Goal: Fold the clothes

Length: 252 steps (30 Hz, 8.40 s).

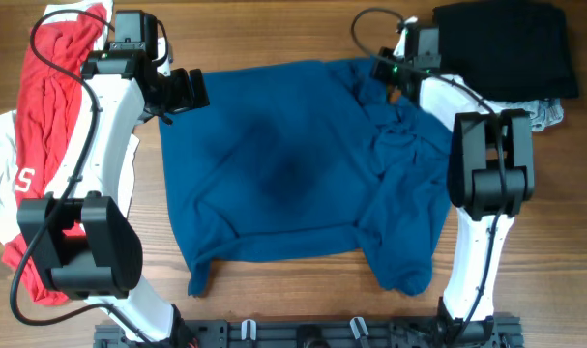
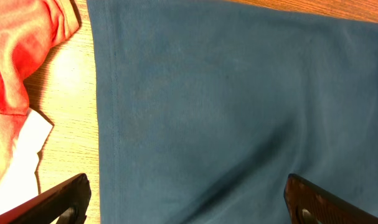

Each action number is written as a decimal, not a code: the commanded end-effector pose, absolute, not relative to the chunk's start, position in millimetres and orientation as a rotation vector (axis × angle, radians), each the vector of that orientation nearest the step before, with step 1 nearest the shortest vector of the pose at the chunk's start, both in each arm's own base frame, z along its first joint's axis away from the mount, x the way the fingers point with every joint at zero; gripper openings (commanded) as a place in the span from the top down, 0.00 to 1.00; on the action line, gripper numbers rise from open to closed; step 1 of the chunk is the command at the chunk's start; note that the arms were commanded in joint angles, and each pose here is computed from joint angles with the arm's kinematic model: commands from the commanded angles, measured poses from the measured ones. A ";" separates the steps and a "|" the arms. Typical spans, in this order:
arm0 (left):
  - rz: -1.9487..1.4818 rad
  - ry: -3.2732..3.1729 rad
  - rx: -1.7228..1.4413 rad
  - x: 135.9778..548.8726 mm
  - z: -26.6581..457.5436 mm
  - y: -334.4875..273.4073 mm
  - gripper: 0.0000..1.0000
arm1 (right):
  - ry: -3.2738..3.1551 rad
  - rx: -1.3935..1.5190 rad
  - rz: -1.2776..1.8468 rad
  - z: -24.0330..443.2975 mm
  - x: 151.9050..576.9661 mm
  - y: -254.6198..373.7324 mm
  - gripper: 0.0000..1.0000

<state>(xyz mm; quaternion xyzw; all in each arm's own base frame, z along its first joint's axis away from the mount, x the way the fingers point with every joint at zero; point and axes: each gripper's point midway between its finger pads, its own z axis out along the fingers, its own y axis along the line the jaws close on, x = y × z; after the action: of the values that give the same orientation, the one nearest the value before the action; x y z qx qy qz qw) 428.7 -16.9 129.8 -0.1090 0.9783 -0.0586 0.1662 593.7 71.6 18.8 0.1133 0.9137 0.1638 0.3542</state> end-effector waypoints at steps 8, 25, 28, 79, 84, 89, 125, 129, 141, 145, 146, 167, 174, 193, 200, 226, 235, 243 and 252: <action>-0.157 2.767 -0.292 434.0 135.0 -15.6 0.00 | 2.193 0.198 0.311 118.6 646.4 52.4 0.96; -0.158 2.759 -0.291 435.8 135.7 -15.6 0.00 | 2.016 0.254 0.123 186.9 673.1 -4.4 0.89; -0.158 2.759 -0.291 435.8 135.7 -15.6 0.00 | 2.025 0.238 0.099 185.2 672.1 -10.1 0.56; -0.019 2.561 -0.252 555.5 -54.9 82.5 0.96 | 2.621 0.044 0.376 150.9 536.4 86.0 0.61; 0.001 2.340 -0.220 598.1 -26.9 89.4 0.96 | 2.659 0.047 0.376 146.4 528.1 86.9 0.54; 0.021 2.180 -0.214 622.9 4.5 101.6 0.96 | 2.680 0.050 0.375 144.0 523.5 86.9 0.40; -0.162 2.632 -0.555 358.6 332.5 44.0 0.38 | 2.603 -0.042 0.468 325.7 354.8 83.6 0.01; -0.192 2.694 -0.630 327.2 317.1 33.8 0.37 | 2.753 0.154 0.347 303.3 331.2 63.2 0.01; -0.367 3.039 -1.036 203.1 174.2 -8.7 0.33 | 2.893 0.199 0.425 220.4 335.2 74.3 0.00; -0.346 3.022 -1.257 181.1 129.4 -12.2 0.33 | 2.921 0.205 0.482 187.3 335.3 81.1 0.01; -0.343 3.020 -1.277 178.9 122.6 -12.5 0.33 | 2.924 0.209 0.482 182.7 335.4 81.1 0.01; -0.056 2.591 -1.859 182.7 47.4 5.7 0.04 | 2.891 0.201 0.490 158.0 345.8 82.6 0.00; -0.026 2.464 -2.066 180.1 39.2 5.2 0.18 | 2.885 0.199 0.491 158.4 347.2 82.8 0.01; 0.282 2.202 -2.138 156.6 6.8 43.8 0.39 | 2.885 0.200 0.491 158.4 347.3 82.8 0.00; 0.339 2.122 -2.065 167.4 10.1 61.3 0.39 | 2.877 0.224 0.495 158.9 349.2 82.9 0.01; 0.187 2.300 -1.443 240.3 90.0 72.3 0.96 | 3.029 0.242 0.438 203.3 244.5 110.5 0.33; 0.242 2.493 -1.506 194.2 50.0 58.1 0.53 | 2.997 0.144 0.388 202.6 249.2 120.2 0.23; -0.009 2.491 -1.643 192.7 20.0 28.2 0.32 | 3.000 0.148 0.387 201.3 250.3 120.7 0.23; 0.039 2.430 -1.840 166.3 -0.9 26.2 0.08 | 3.002 0.105 0.380 200.3 250.8 120.5 0.19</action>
<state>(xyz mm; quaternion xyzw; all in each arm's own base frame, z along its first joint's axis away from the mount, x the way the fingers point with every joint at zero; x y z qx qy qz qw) 186.4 30.1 14.9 -0.5609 0.8245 0.0052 0.0745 248.6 121.6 203.4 0.0404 0.9883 0.1355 0.0569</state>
